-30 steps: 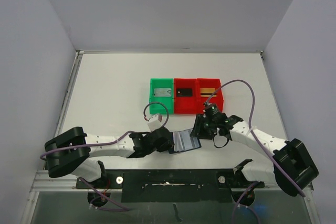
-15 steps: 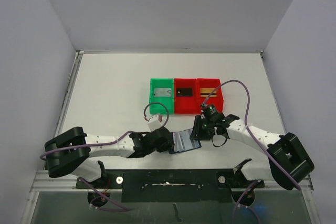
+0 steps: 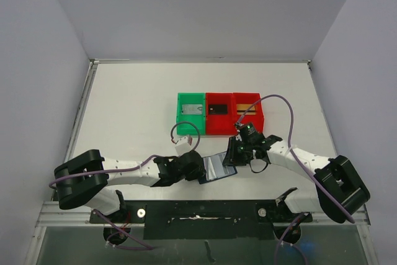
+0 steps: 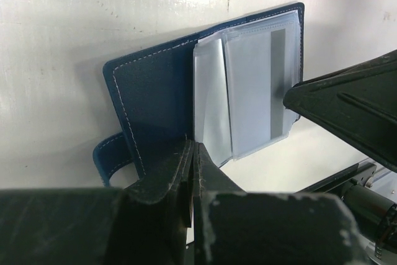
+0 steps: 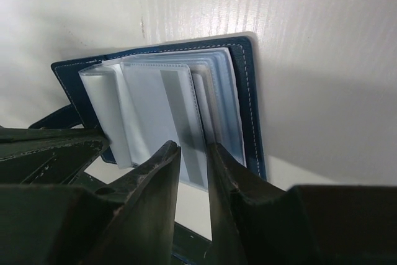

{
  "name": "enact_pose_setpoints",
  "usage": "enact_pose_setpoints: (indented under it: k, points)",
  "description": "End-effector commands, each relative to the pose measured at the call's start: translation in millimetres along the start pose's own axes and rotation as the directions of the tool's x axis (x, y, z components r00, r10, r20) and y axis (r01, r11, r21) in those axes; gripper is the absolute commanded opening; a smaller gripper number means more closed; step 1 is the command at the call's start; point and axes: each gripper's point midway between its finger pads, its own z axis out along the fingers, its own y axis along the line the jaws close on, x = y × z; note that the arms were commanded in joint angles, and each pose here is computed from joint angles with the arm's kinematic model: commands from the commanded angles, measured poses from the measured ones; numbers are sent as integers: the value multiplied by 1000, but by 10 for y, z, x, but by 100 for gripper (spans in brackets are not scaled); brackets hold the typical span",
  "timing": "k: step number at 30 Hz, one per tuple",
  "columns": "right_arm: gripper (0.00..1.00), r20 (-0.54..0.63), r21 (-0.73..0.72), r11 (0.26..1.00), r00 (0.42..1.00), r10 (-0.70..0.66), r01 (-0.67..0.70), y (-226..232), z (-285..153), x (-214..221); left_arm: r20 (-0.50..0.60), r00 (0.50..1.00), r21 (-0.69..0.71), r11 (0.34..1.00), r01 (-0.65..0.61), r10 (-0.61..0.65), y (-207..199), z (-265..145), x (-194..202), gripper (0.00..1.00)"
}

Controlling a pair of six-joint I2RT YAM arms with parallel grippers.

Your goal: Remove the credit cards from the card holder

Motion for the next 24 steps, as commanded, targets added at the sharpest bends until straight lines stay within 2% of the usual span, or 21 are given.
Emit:
enact_pose_setpoints:
  k: [1,9,24]
  points:
    - [25,73,-105,993,997,-40,47,303,-153,-206,10,1000,50,999,2,-3,-192,-10,-57,0]
    - [24,67,-153,987,997,-45,55,407,-209,-200,6,1000,50,999,2,-2,-195,1,-50,0]
    - [27,41,-375,923,996,-80,90,841,-294,-168,21,1000,51,999,12,-13,-181,-50,-89,0]
